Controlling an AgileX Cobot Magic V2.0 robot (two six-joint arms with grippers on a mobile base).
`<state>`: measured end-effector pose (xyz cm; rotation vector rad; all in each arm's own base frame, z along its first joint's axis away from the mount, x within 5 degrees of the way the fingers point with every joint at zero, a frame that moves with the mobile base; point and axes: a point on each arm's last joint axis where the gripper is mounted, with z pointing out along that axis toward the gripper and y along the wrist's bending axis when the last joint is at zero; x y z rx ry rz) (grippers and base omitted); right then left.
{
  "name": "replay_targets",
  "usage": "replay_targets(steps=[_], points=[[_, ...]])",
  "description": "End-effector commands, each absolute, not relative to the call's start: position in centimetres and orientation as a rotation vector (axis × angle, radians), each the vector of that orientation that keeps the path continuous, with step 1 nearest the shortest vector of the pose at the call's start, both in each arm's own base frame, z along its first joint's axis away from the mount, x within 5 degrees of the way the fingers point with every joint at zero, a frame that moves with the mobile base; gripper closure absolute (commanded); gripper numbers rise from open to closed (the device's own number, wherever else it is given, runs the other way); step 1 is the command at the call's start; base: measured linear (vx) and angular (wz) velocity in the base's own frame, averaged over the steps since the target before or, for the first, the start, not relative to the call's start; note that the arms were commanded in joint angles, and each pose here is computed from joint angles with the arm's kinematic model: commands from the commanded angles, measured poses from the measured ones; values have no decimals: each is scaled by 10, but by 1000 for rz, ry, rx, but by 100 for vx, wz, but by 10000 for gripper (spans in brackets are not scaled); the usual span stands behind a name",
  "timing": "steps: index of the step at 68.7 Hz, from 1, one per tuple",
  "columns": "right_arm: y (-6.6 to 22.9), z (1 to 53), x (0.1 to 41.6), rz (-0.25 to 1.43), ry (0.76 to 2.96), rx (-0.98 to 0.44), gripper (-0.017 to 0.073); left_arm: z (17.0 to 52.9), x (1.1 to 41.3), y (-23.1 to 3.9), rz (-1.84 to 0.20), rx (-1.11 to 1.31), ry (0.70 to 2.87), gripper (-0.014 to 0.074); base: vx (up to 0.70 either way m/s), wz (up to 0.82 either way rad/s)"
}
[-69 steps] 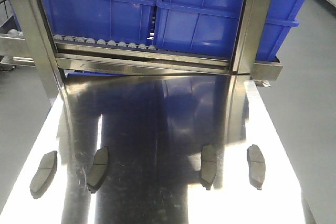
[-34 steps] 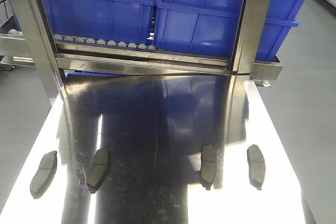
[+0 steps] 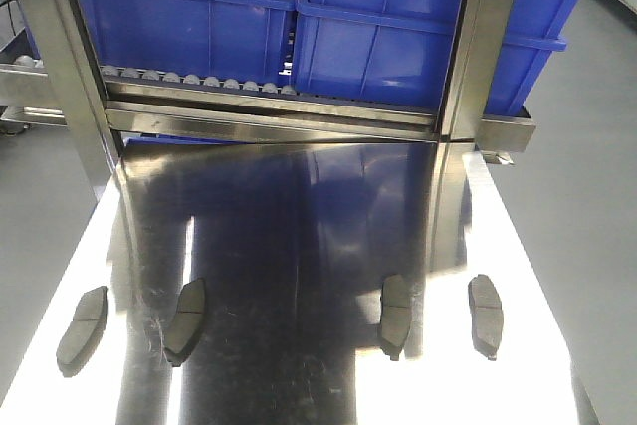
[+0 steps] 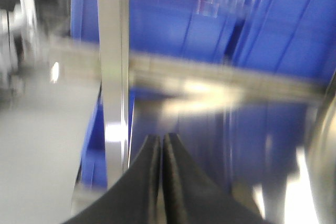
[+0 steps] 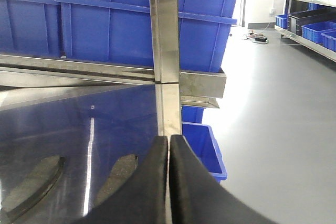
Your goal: Move and align brake pads A on conveyor
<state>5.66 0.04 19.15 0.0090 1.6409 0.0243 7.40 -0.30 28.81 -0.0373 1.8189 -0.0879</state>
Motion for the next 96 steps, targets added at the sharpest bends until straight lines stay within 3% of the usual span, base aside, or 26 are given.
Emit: replay_targets(steps=[1, 18, 44, 55, 75, 96], points=[[0, 195, 56, 17, 1563, 3, 571, 302, 88, -4, -95, -43, 1930, 599, 0, 0], [0, 195, 56, 17, 1563, 3, 571, 281, 115, -6, -74, -53, 2306, 599, 0, 0], [0, 195, 56, 17, 1563, 3, 571, 272, 120, -6, -66, -57, 2426, 581, 0, 0], [0, 195, 56, 17, 1563, 3, 571, 267, 125, -6, -50, -22, 2473, 462, 0, 0], [0, 195, 56, 17, 1563, 3, 571, 270, 139, -7, -36, 15, 2502, 125, 0, 0], [0, 195, 56, 17, 1563, 3, 571, 274, 192, -14, -70, 26, 2586, 125, 0, 0]])
